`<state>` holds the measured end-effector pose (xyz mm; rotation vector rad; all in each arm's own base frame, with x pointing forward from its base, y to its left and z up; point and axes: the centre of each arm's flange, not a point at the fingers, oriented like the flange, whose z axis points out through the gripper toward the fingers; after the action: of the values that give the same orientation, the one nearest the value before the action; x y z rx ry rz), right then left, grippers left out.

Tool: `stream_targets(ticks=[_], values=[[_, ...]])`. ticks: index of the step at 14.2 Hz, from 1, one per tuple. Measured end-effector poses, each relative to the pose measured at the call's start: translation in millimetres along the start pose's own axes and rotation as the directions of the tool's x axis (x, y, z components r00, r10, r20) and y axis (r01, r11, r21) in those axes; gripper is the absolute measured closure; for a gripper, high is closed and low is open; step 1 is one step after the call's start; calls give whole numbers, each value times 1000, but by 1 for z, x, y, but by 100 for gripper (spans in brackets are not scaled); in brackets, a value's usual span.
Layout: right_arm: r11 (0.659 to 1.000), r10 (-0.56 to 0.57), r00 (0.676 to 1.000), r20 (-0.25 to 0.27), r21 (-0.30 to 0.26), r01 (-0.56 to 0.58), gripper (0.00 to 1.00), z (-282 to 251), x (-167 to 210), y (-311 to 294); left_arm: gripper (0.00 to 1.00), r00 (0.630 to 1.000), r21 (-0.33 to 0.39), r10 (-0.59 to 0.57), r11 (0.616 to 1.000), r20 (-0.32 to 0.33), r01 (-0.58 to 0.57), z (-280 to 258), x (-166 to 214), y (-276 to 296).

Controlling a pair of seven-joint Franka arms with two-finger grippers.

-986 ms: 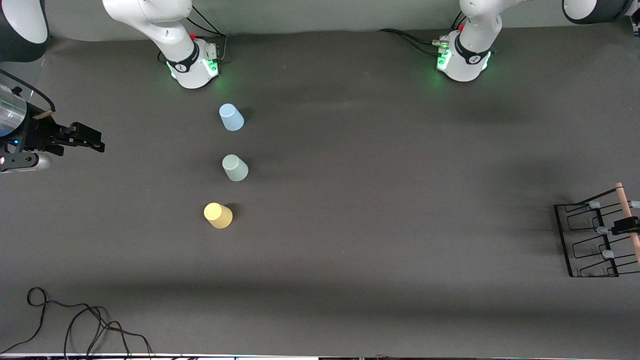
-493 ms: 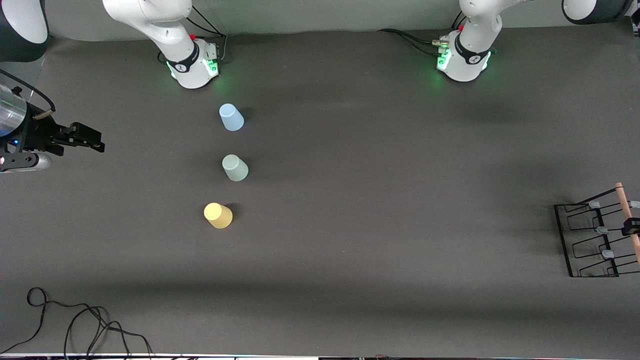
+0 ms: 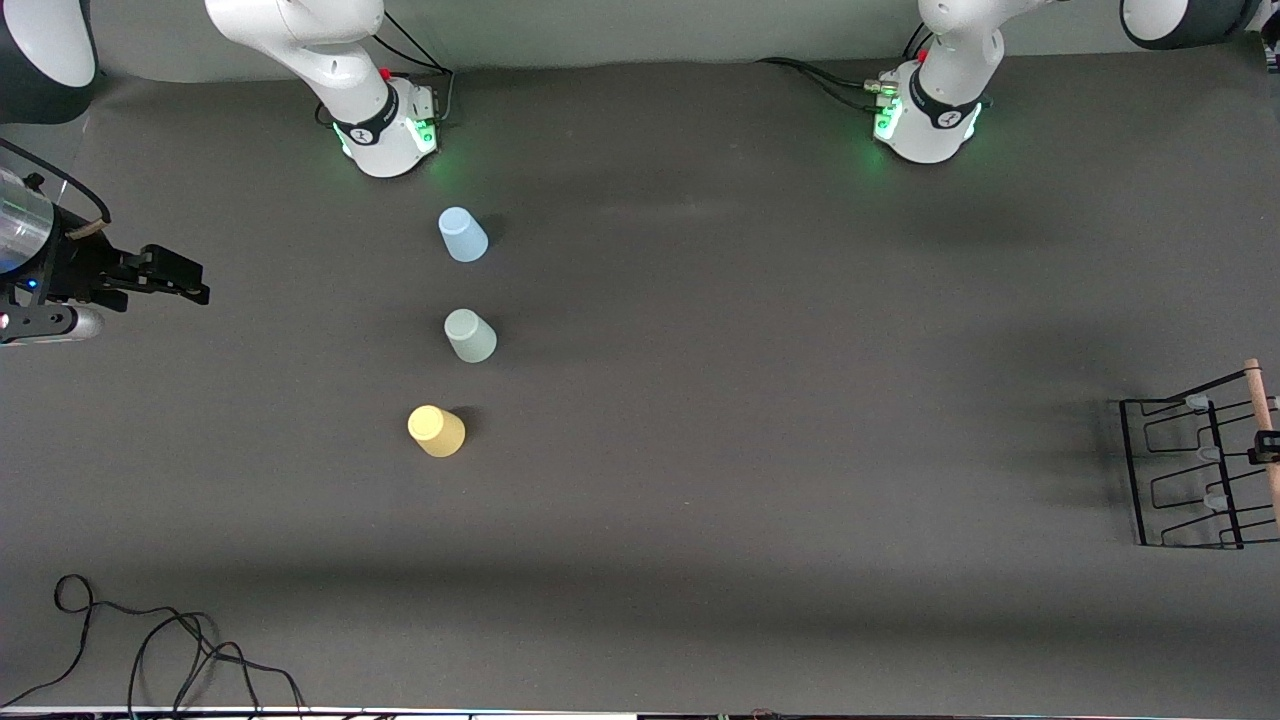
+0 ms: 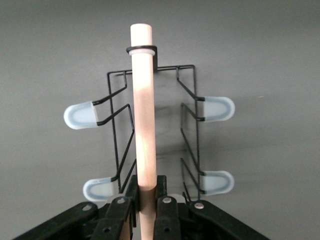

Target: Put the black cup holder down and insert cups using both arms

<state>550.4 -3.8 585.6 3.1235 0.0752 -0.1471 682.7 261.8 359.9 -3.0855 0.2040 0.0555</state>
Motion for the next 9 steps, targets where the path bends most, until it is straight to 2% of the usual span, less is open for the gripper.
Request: stream_targets(ticks=[4,9], values=[[1000,0,1000,0,0,0,0,0,0,0,84,999,-35,25,999,-37,-26,-26,30,65],[1000,-2,1000,0,0,2,0,0,0,-1,84,1000,-52,1,999,-17,-2,-67,56,195]])
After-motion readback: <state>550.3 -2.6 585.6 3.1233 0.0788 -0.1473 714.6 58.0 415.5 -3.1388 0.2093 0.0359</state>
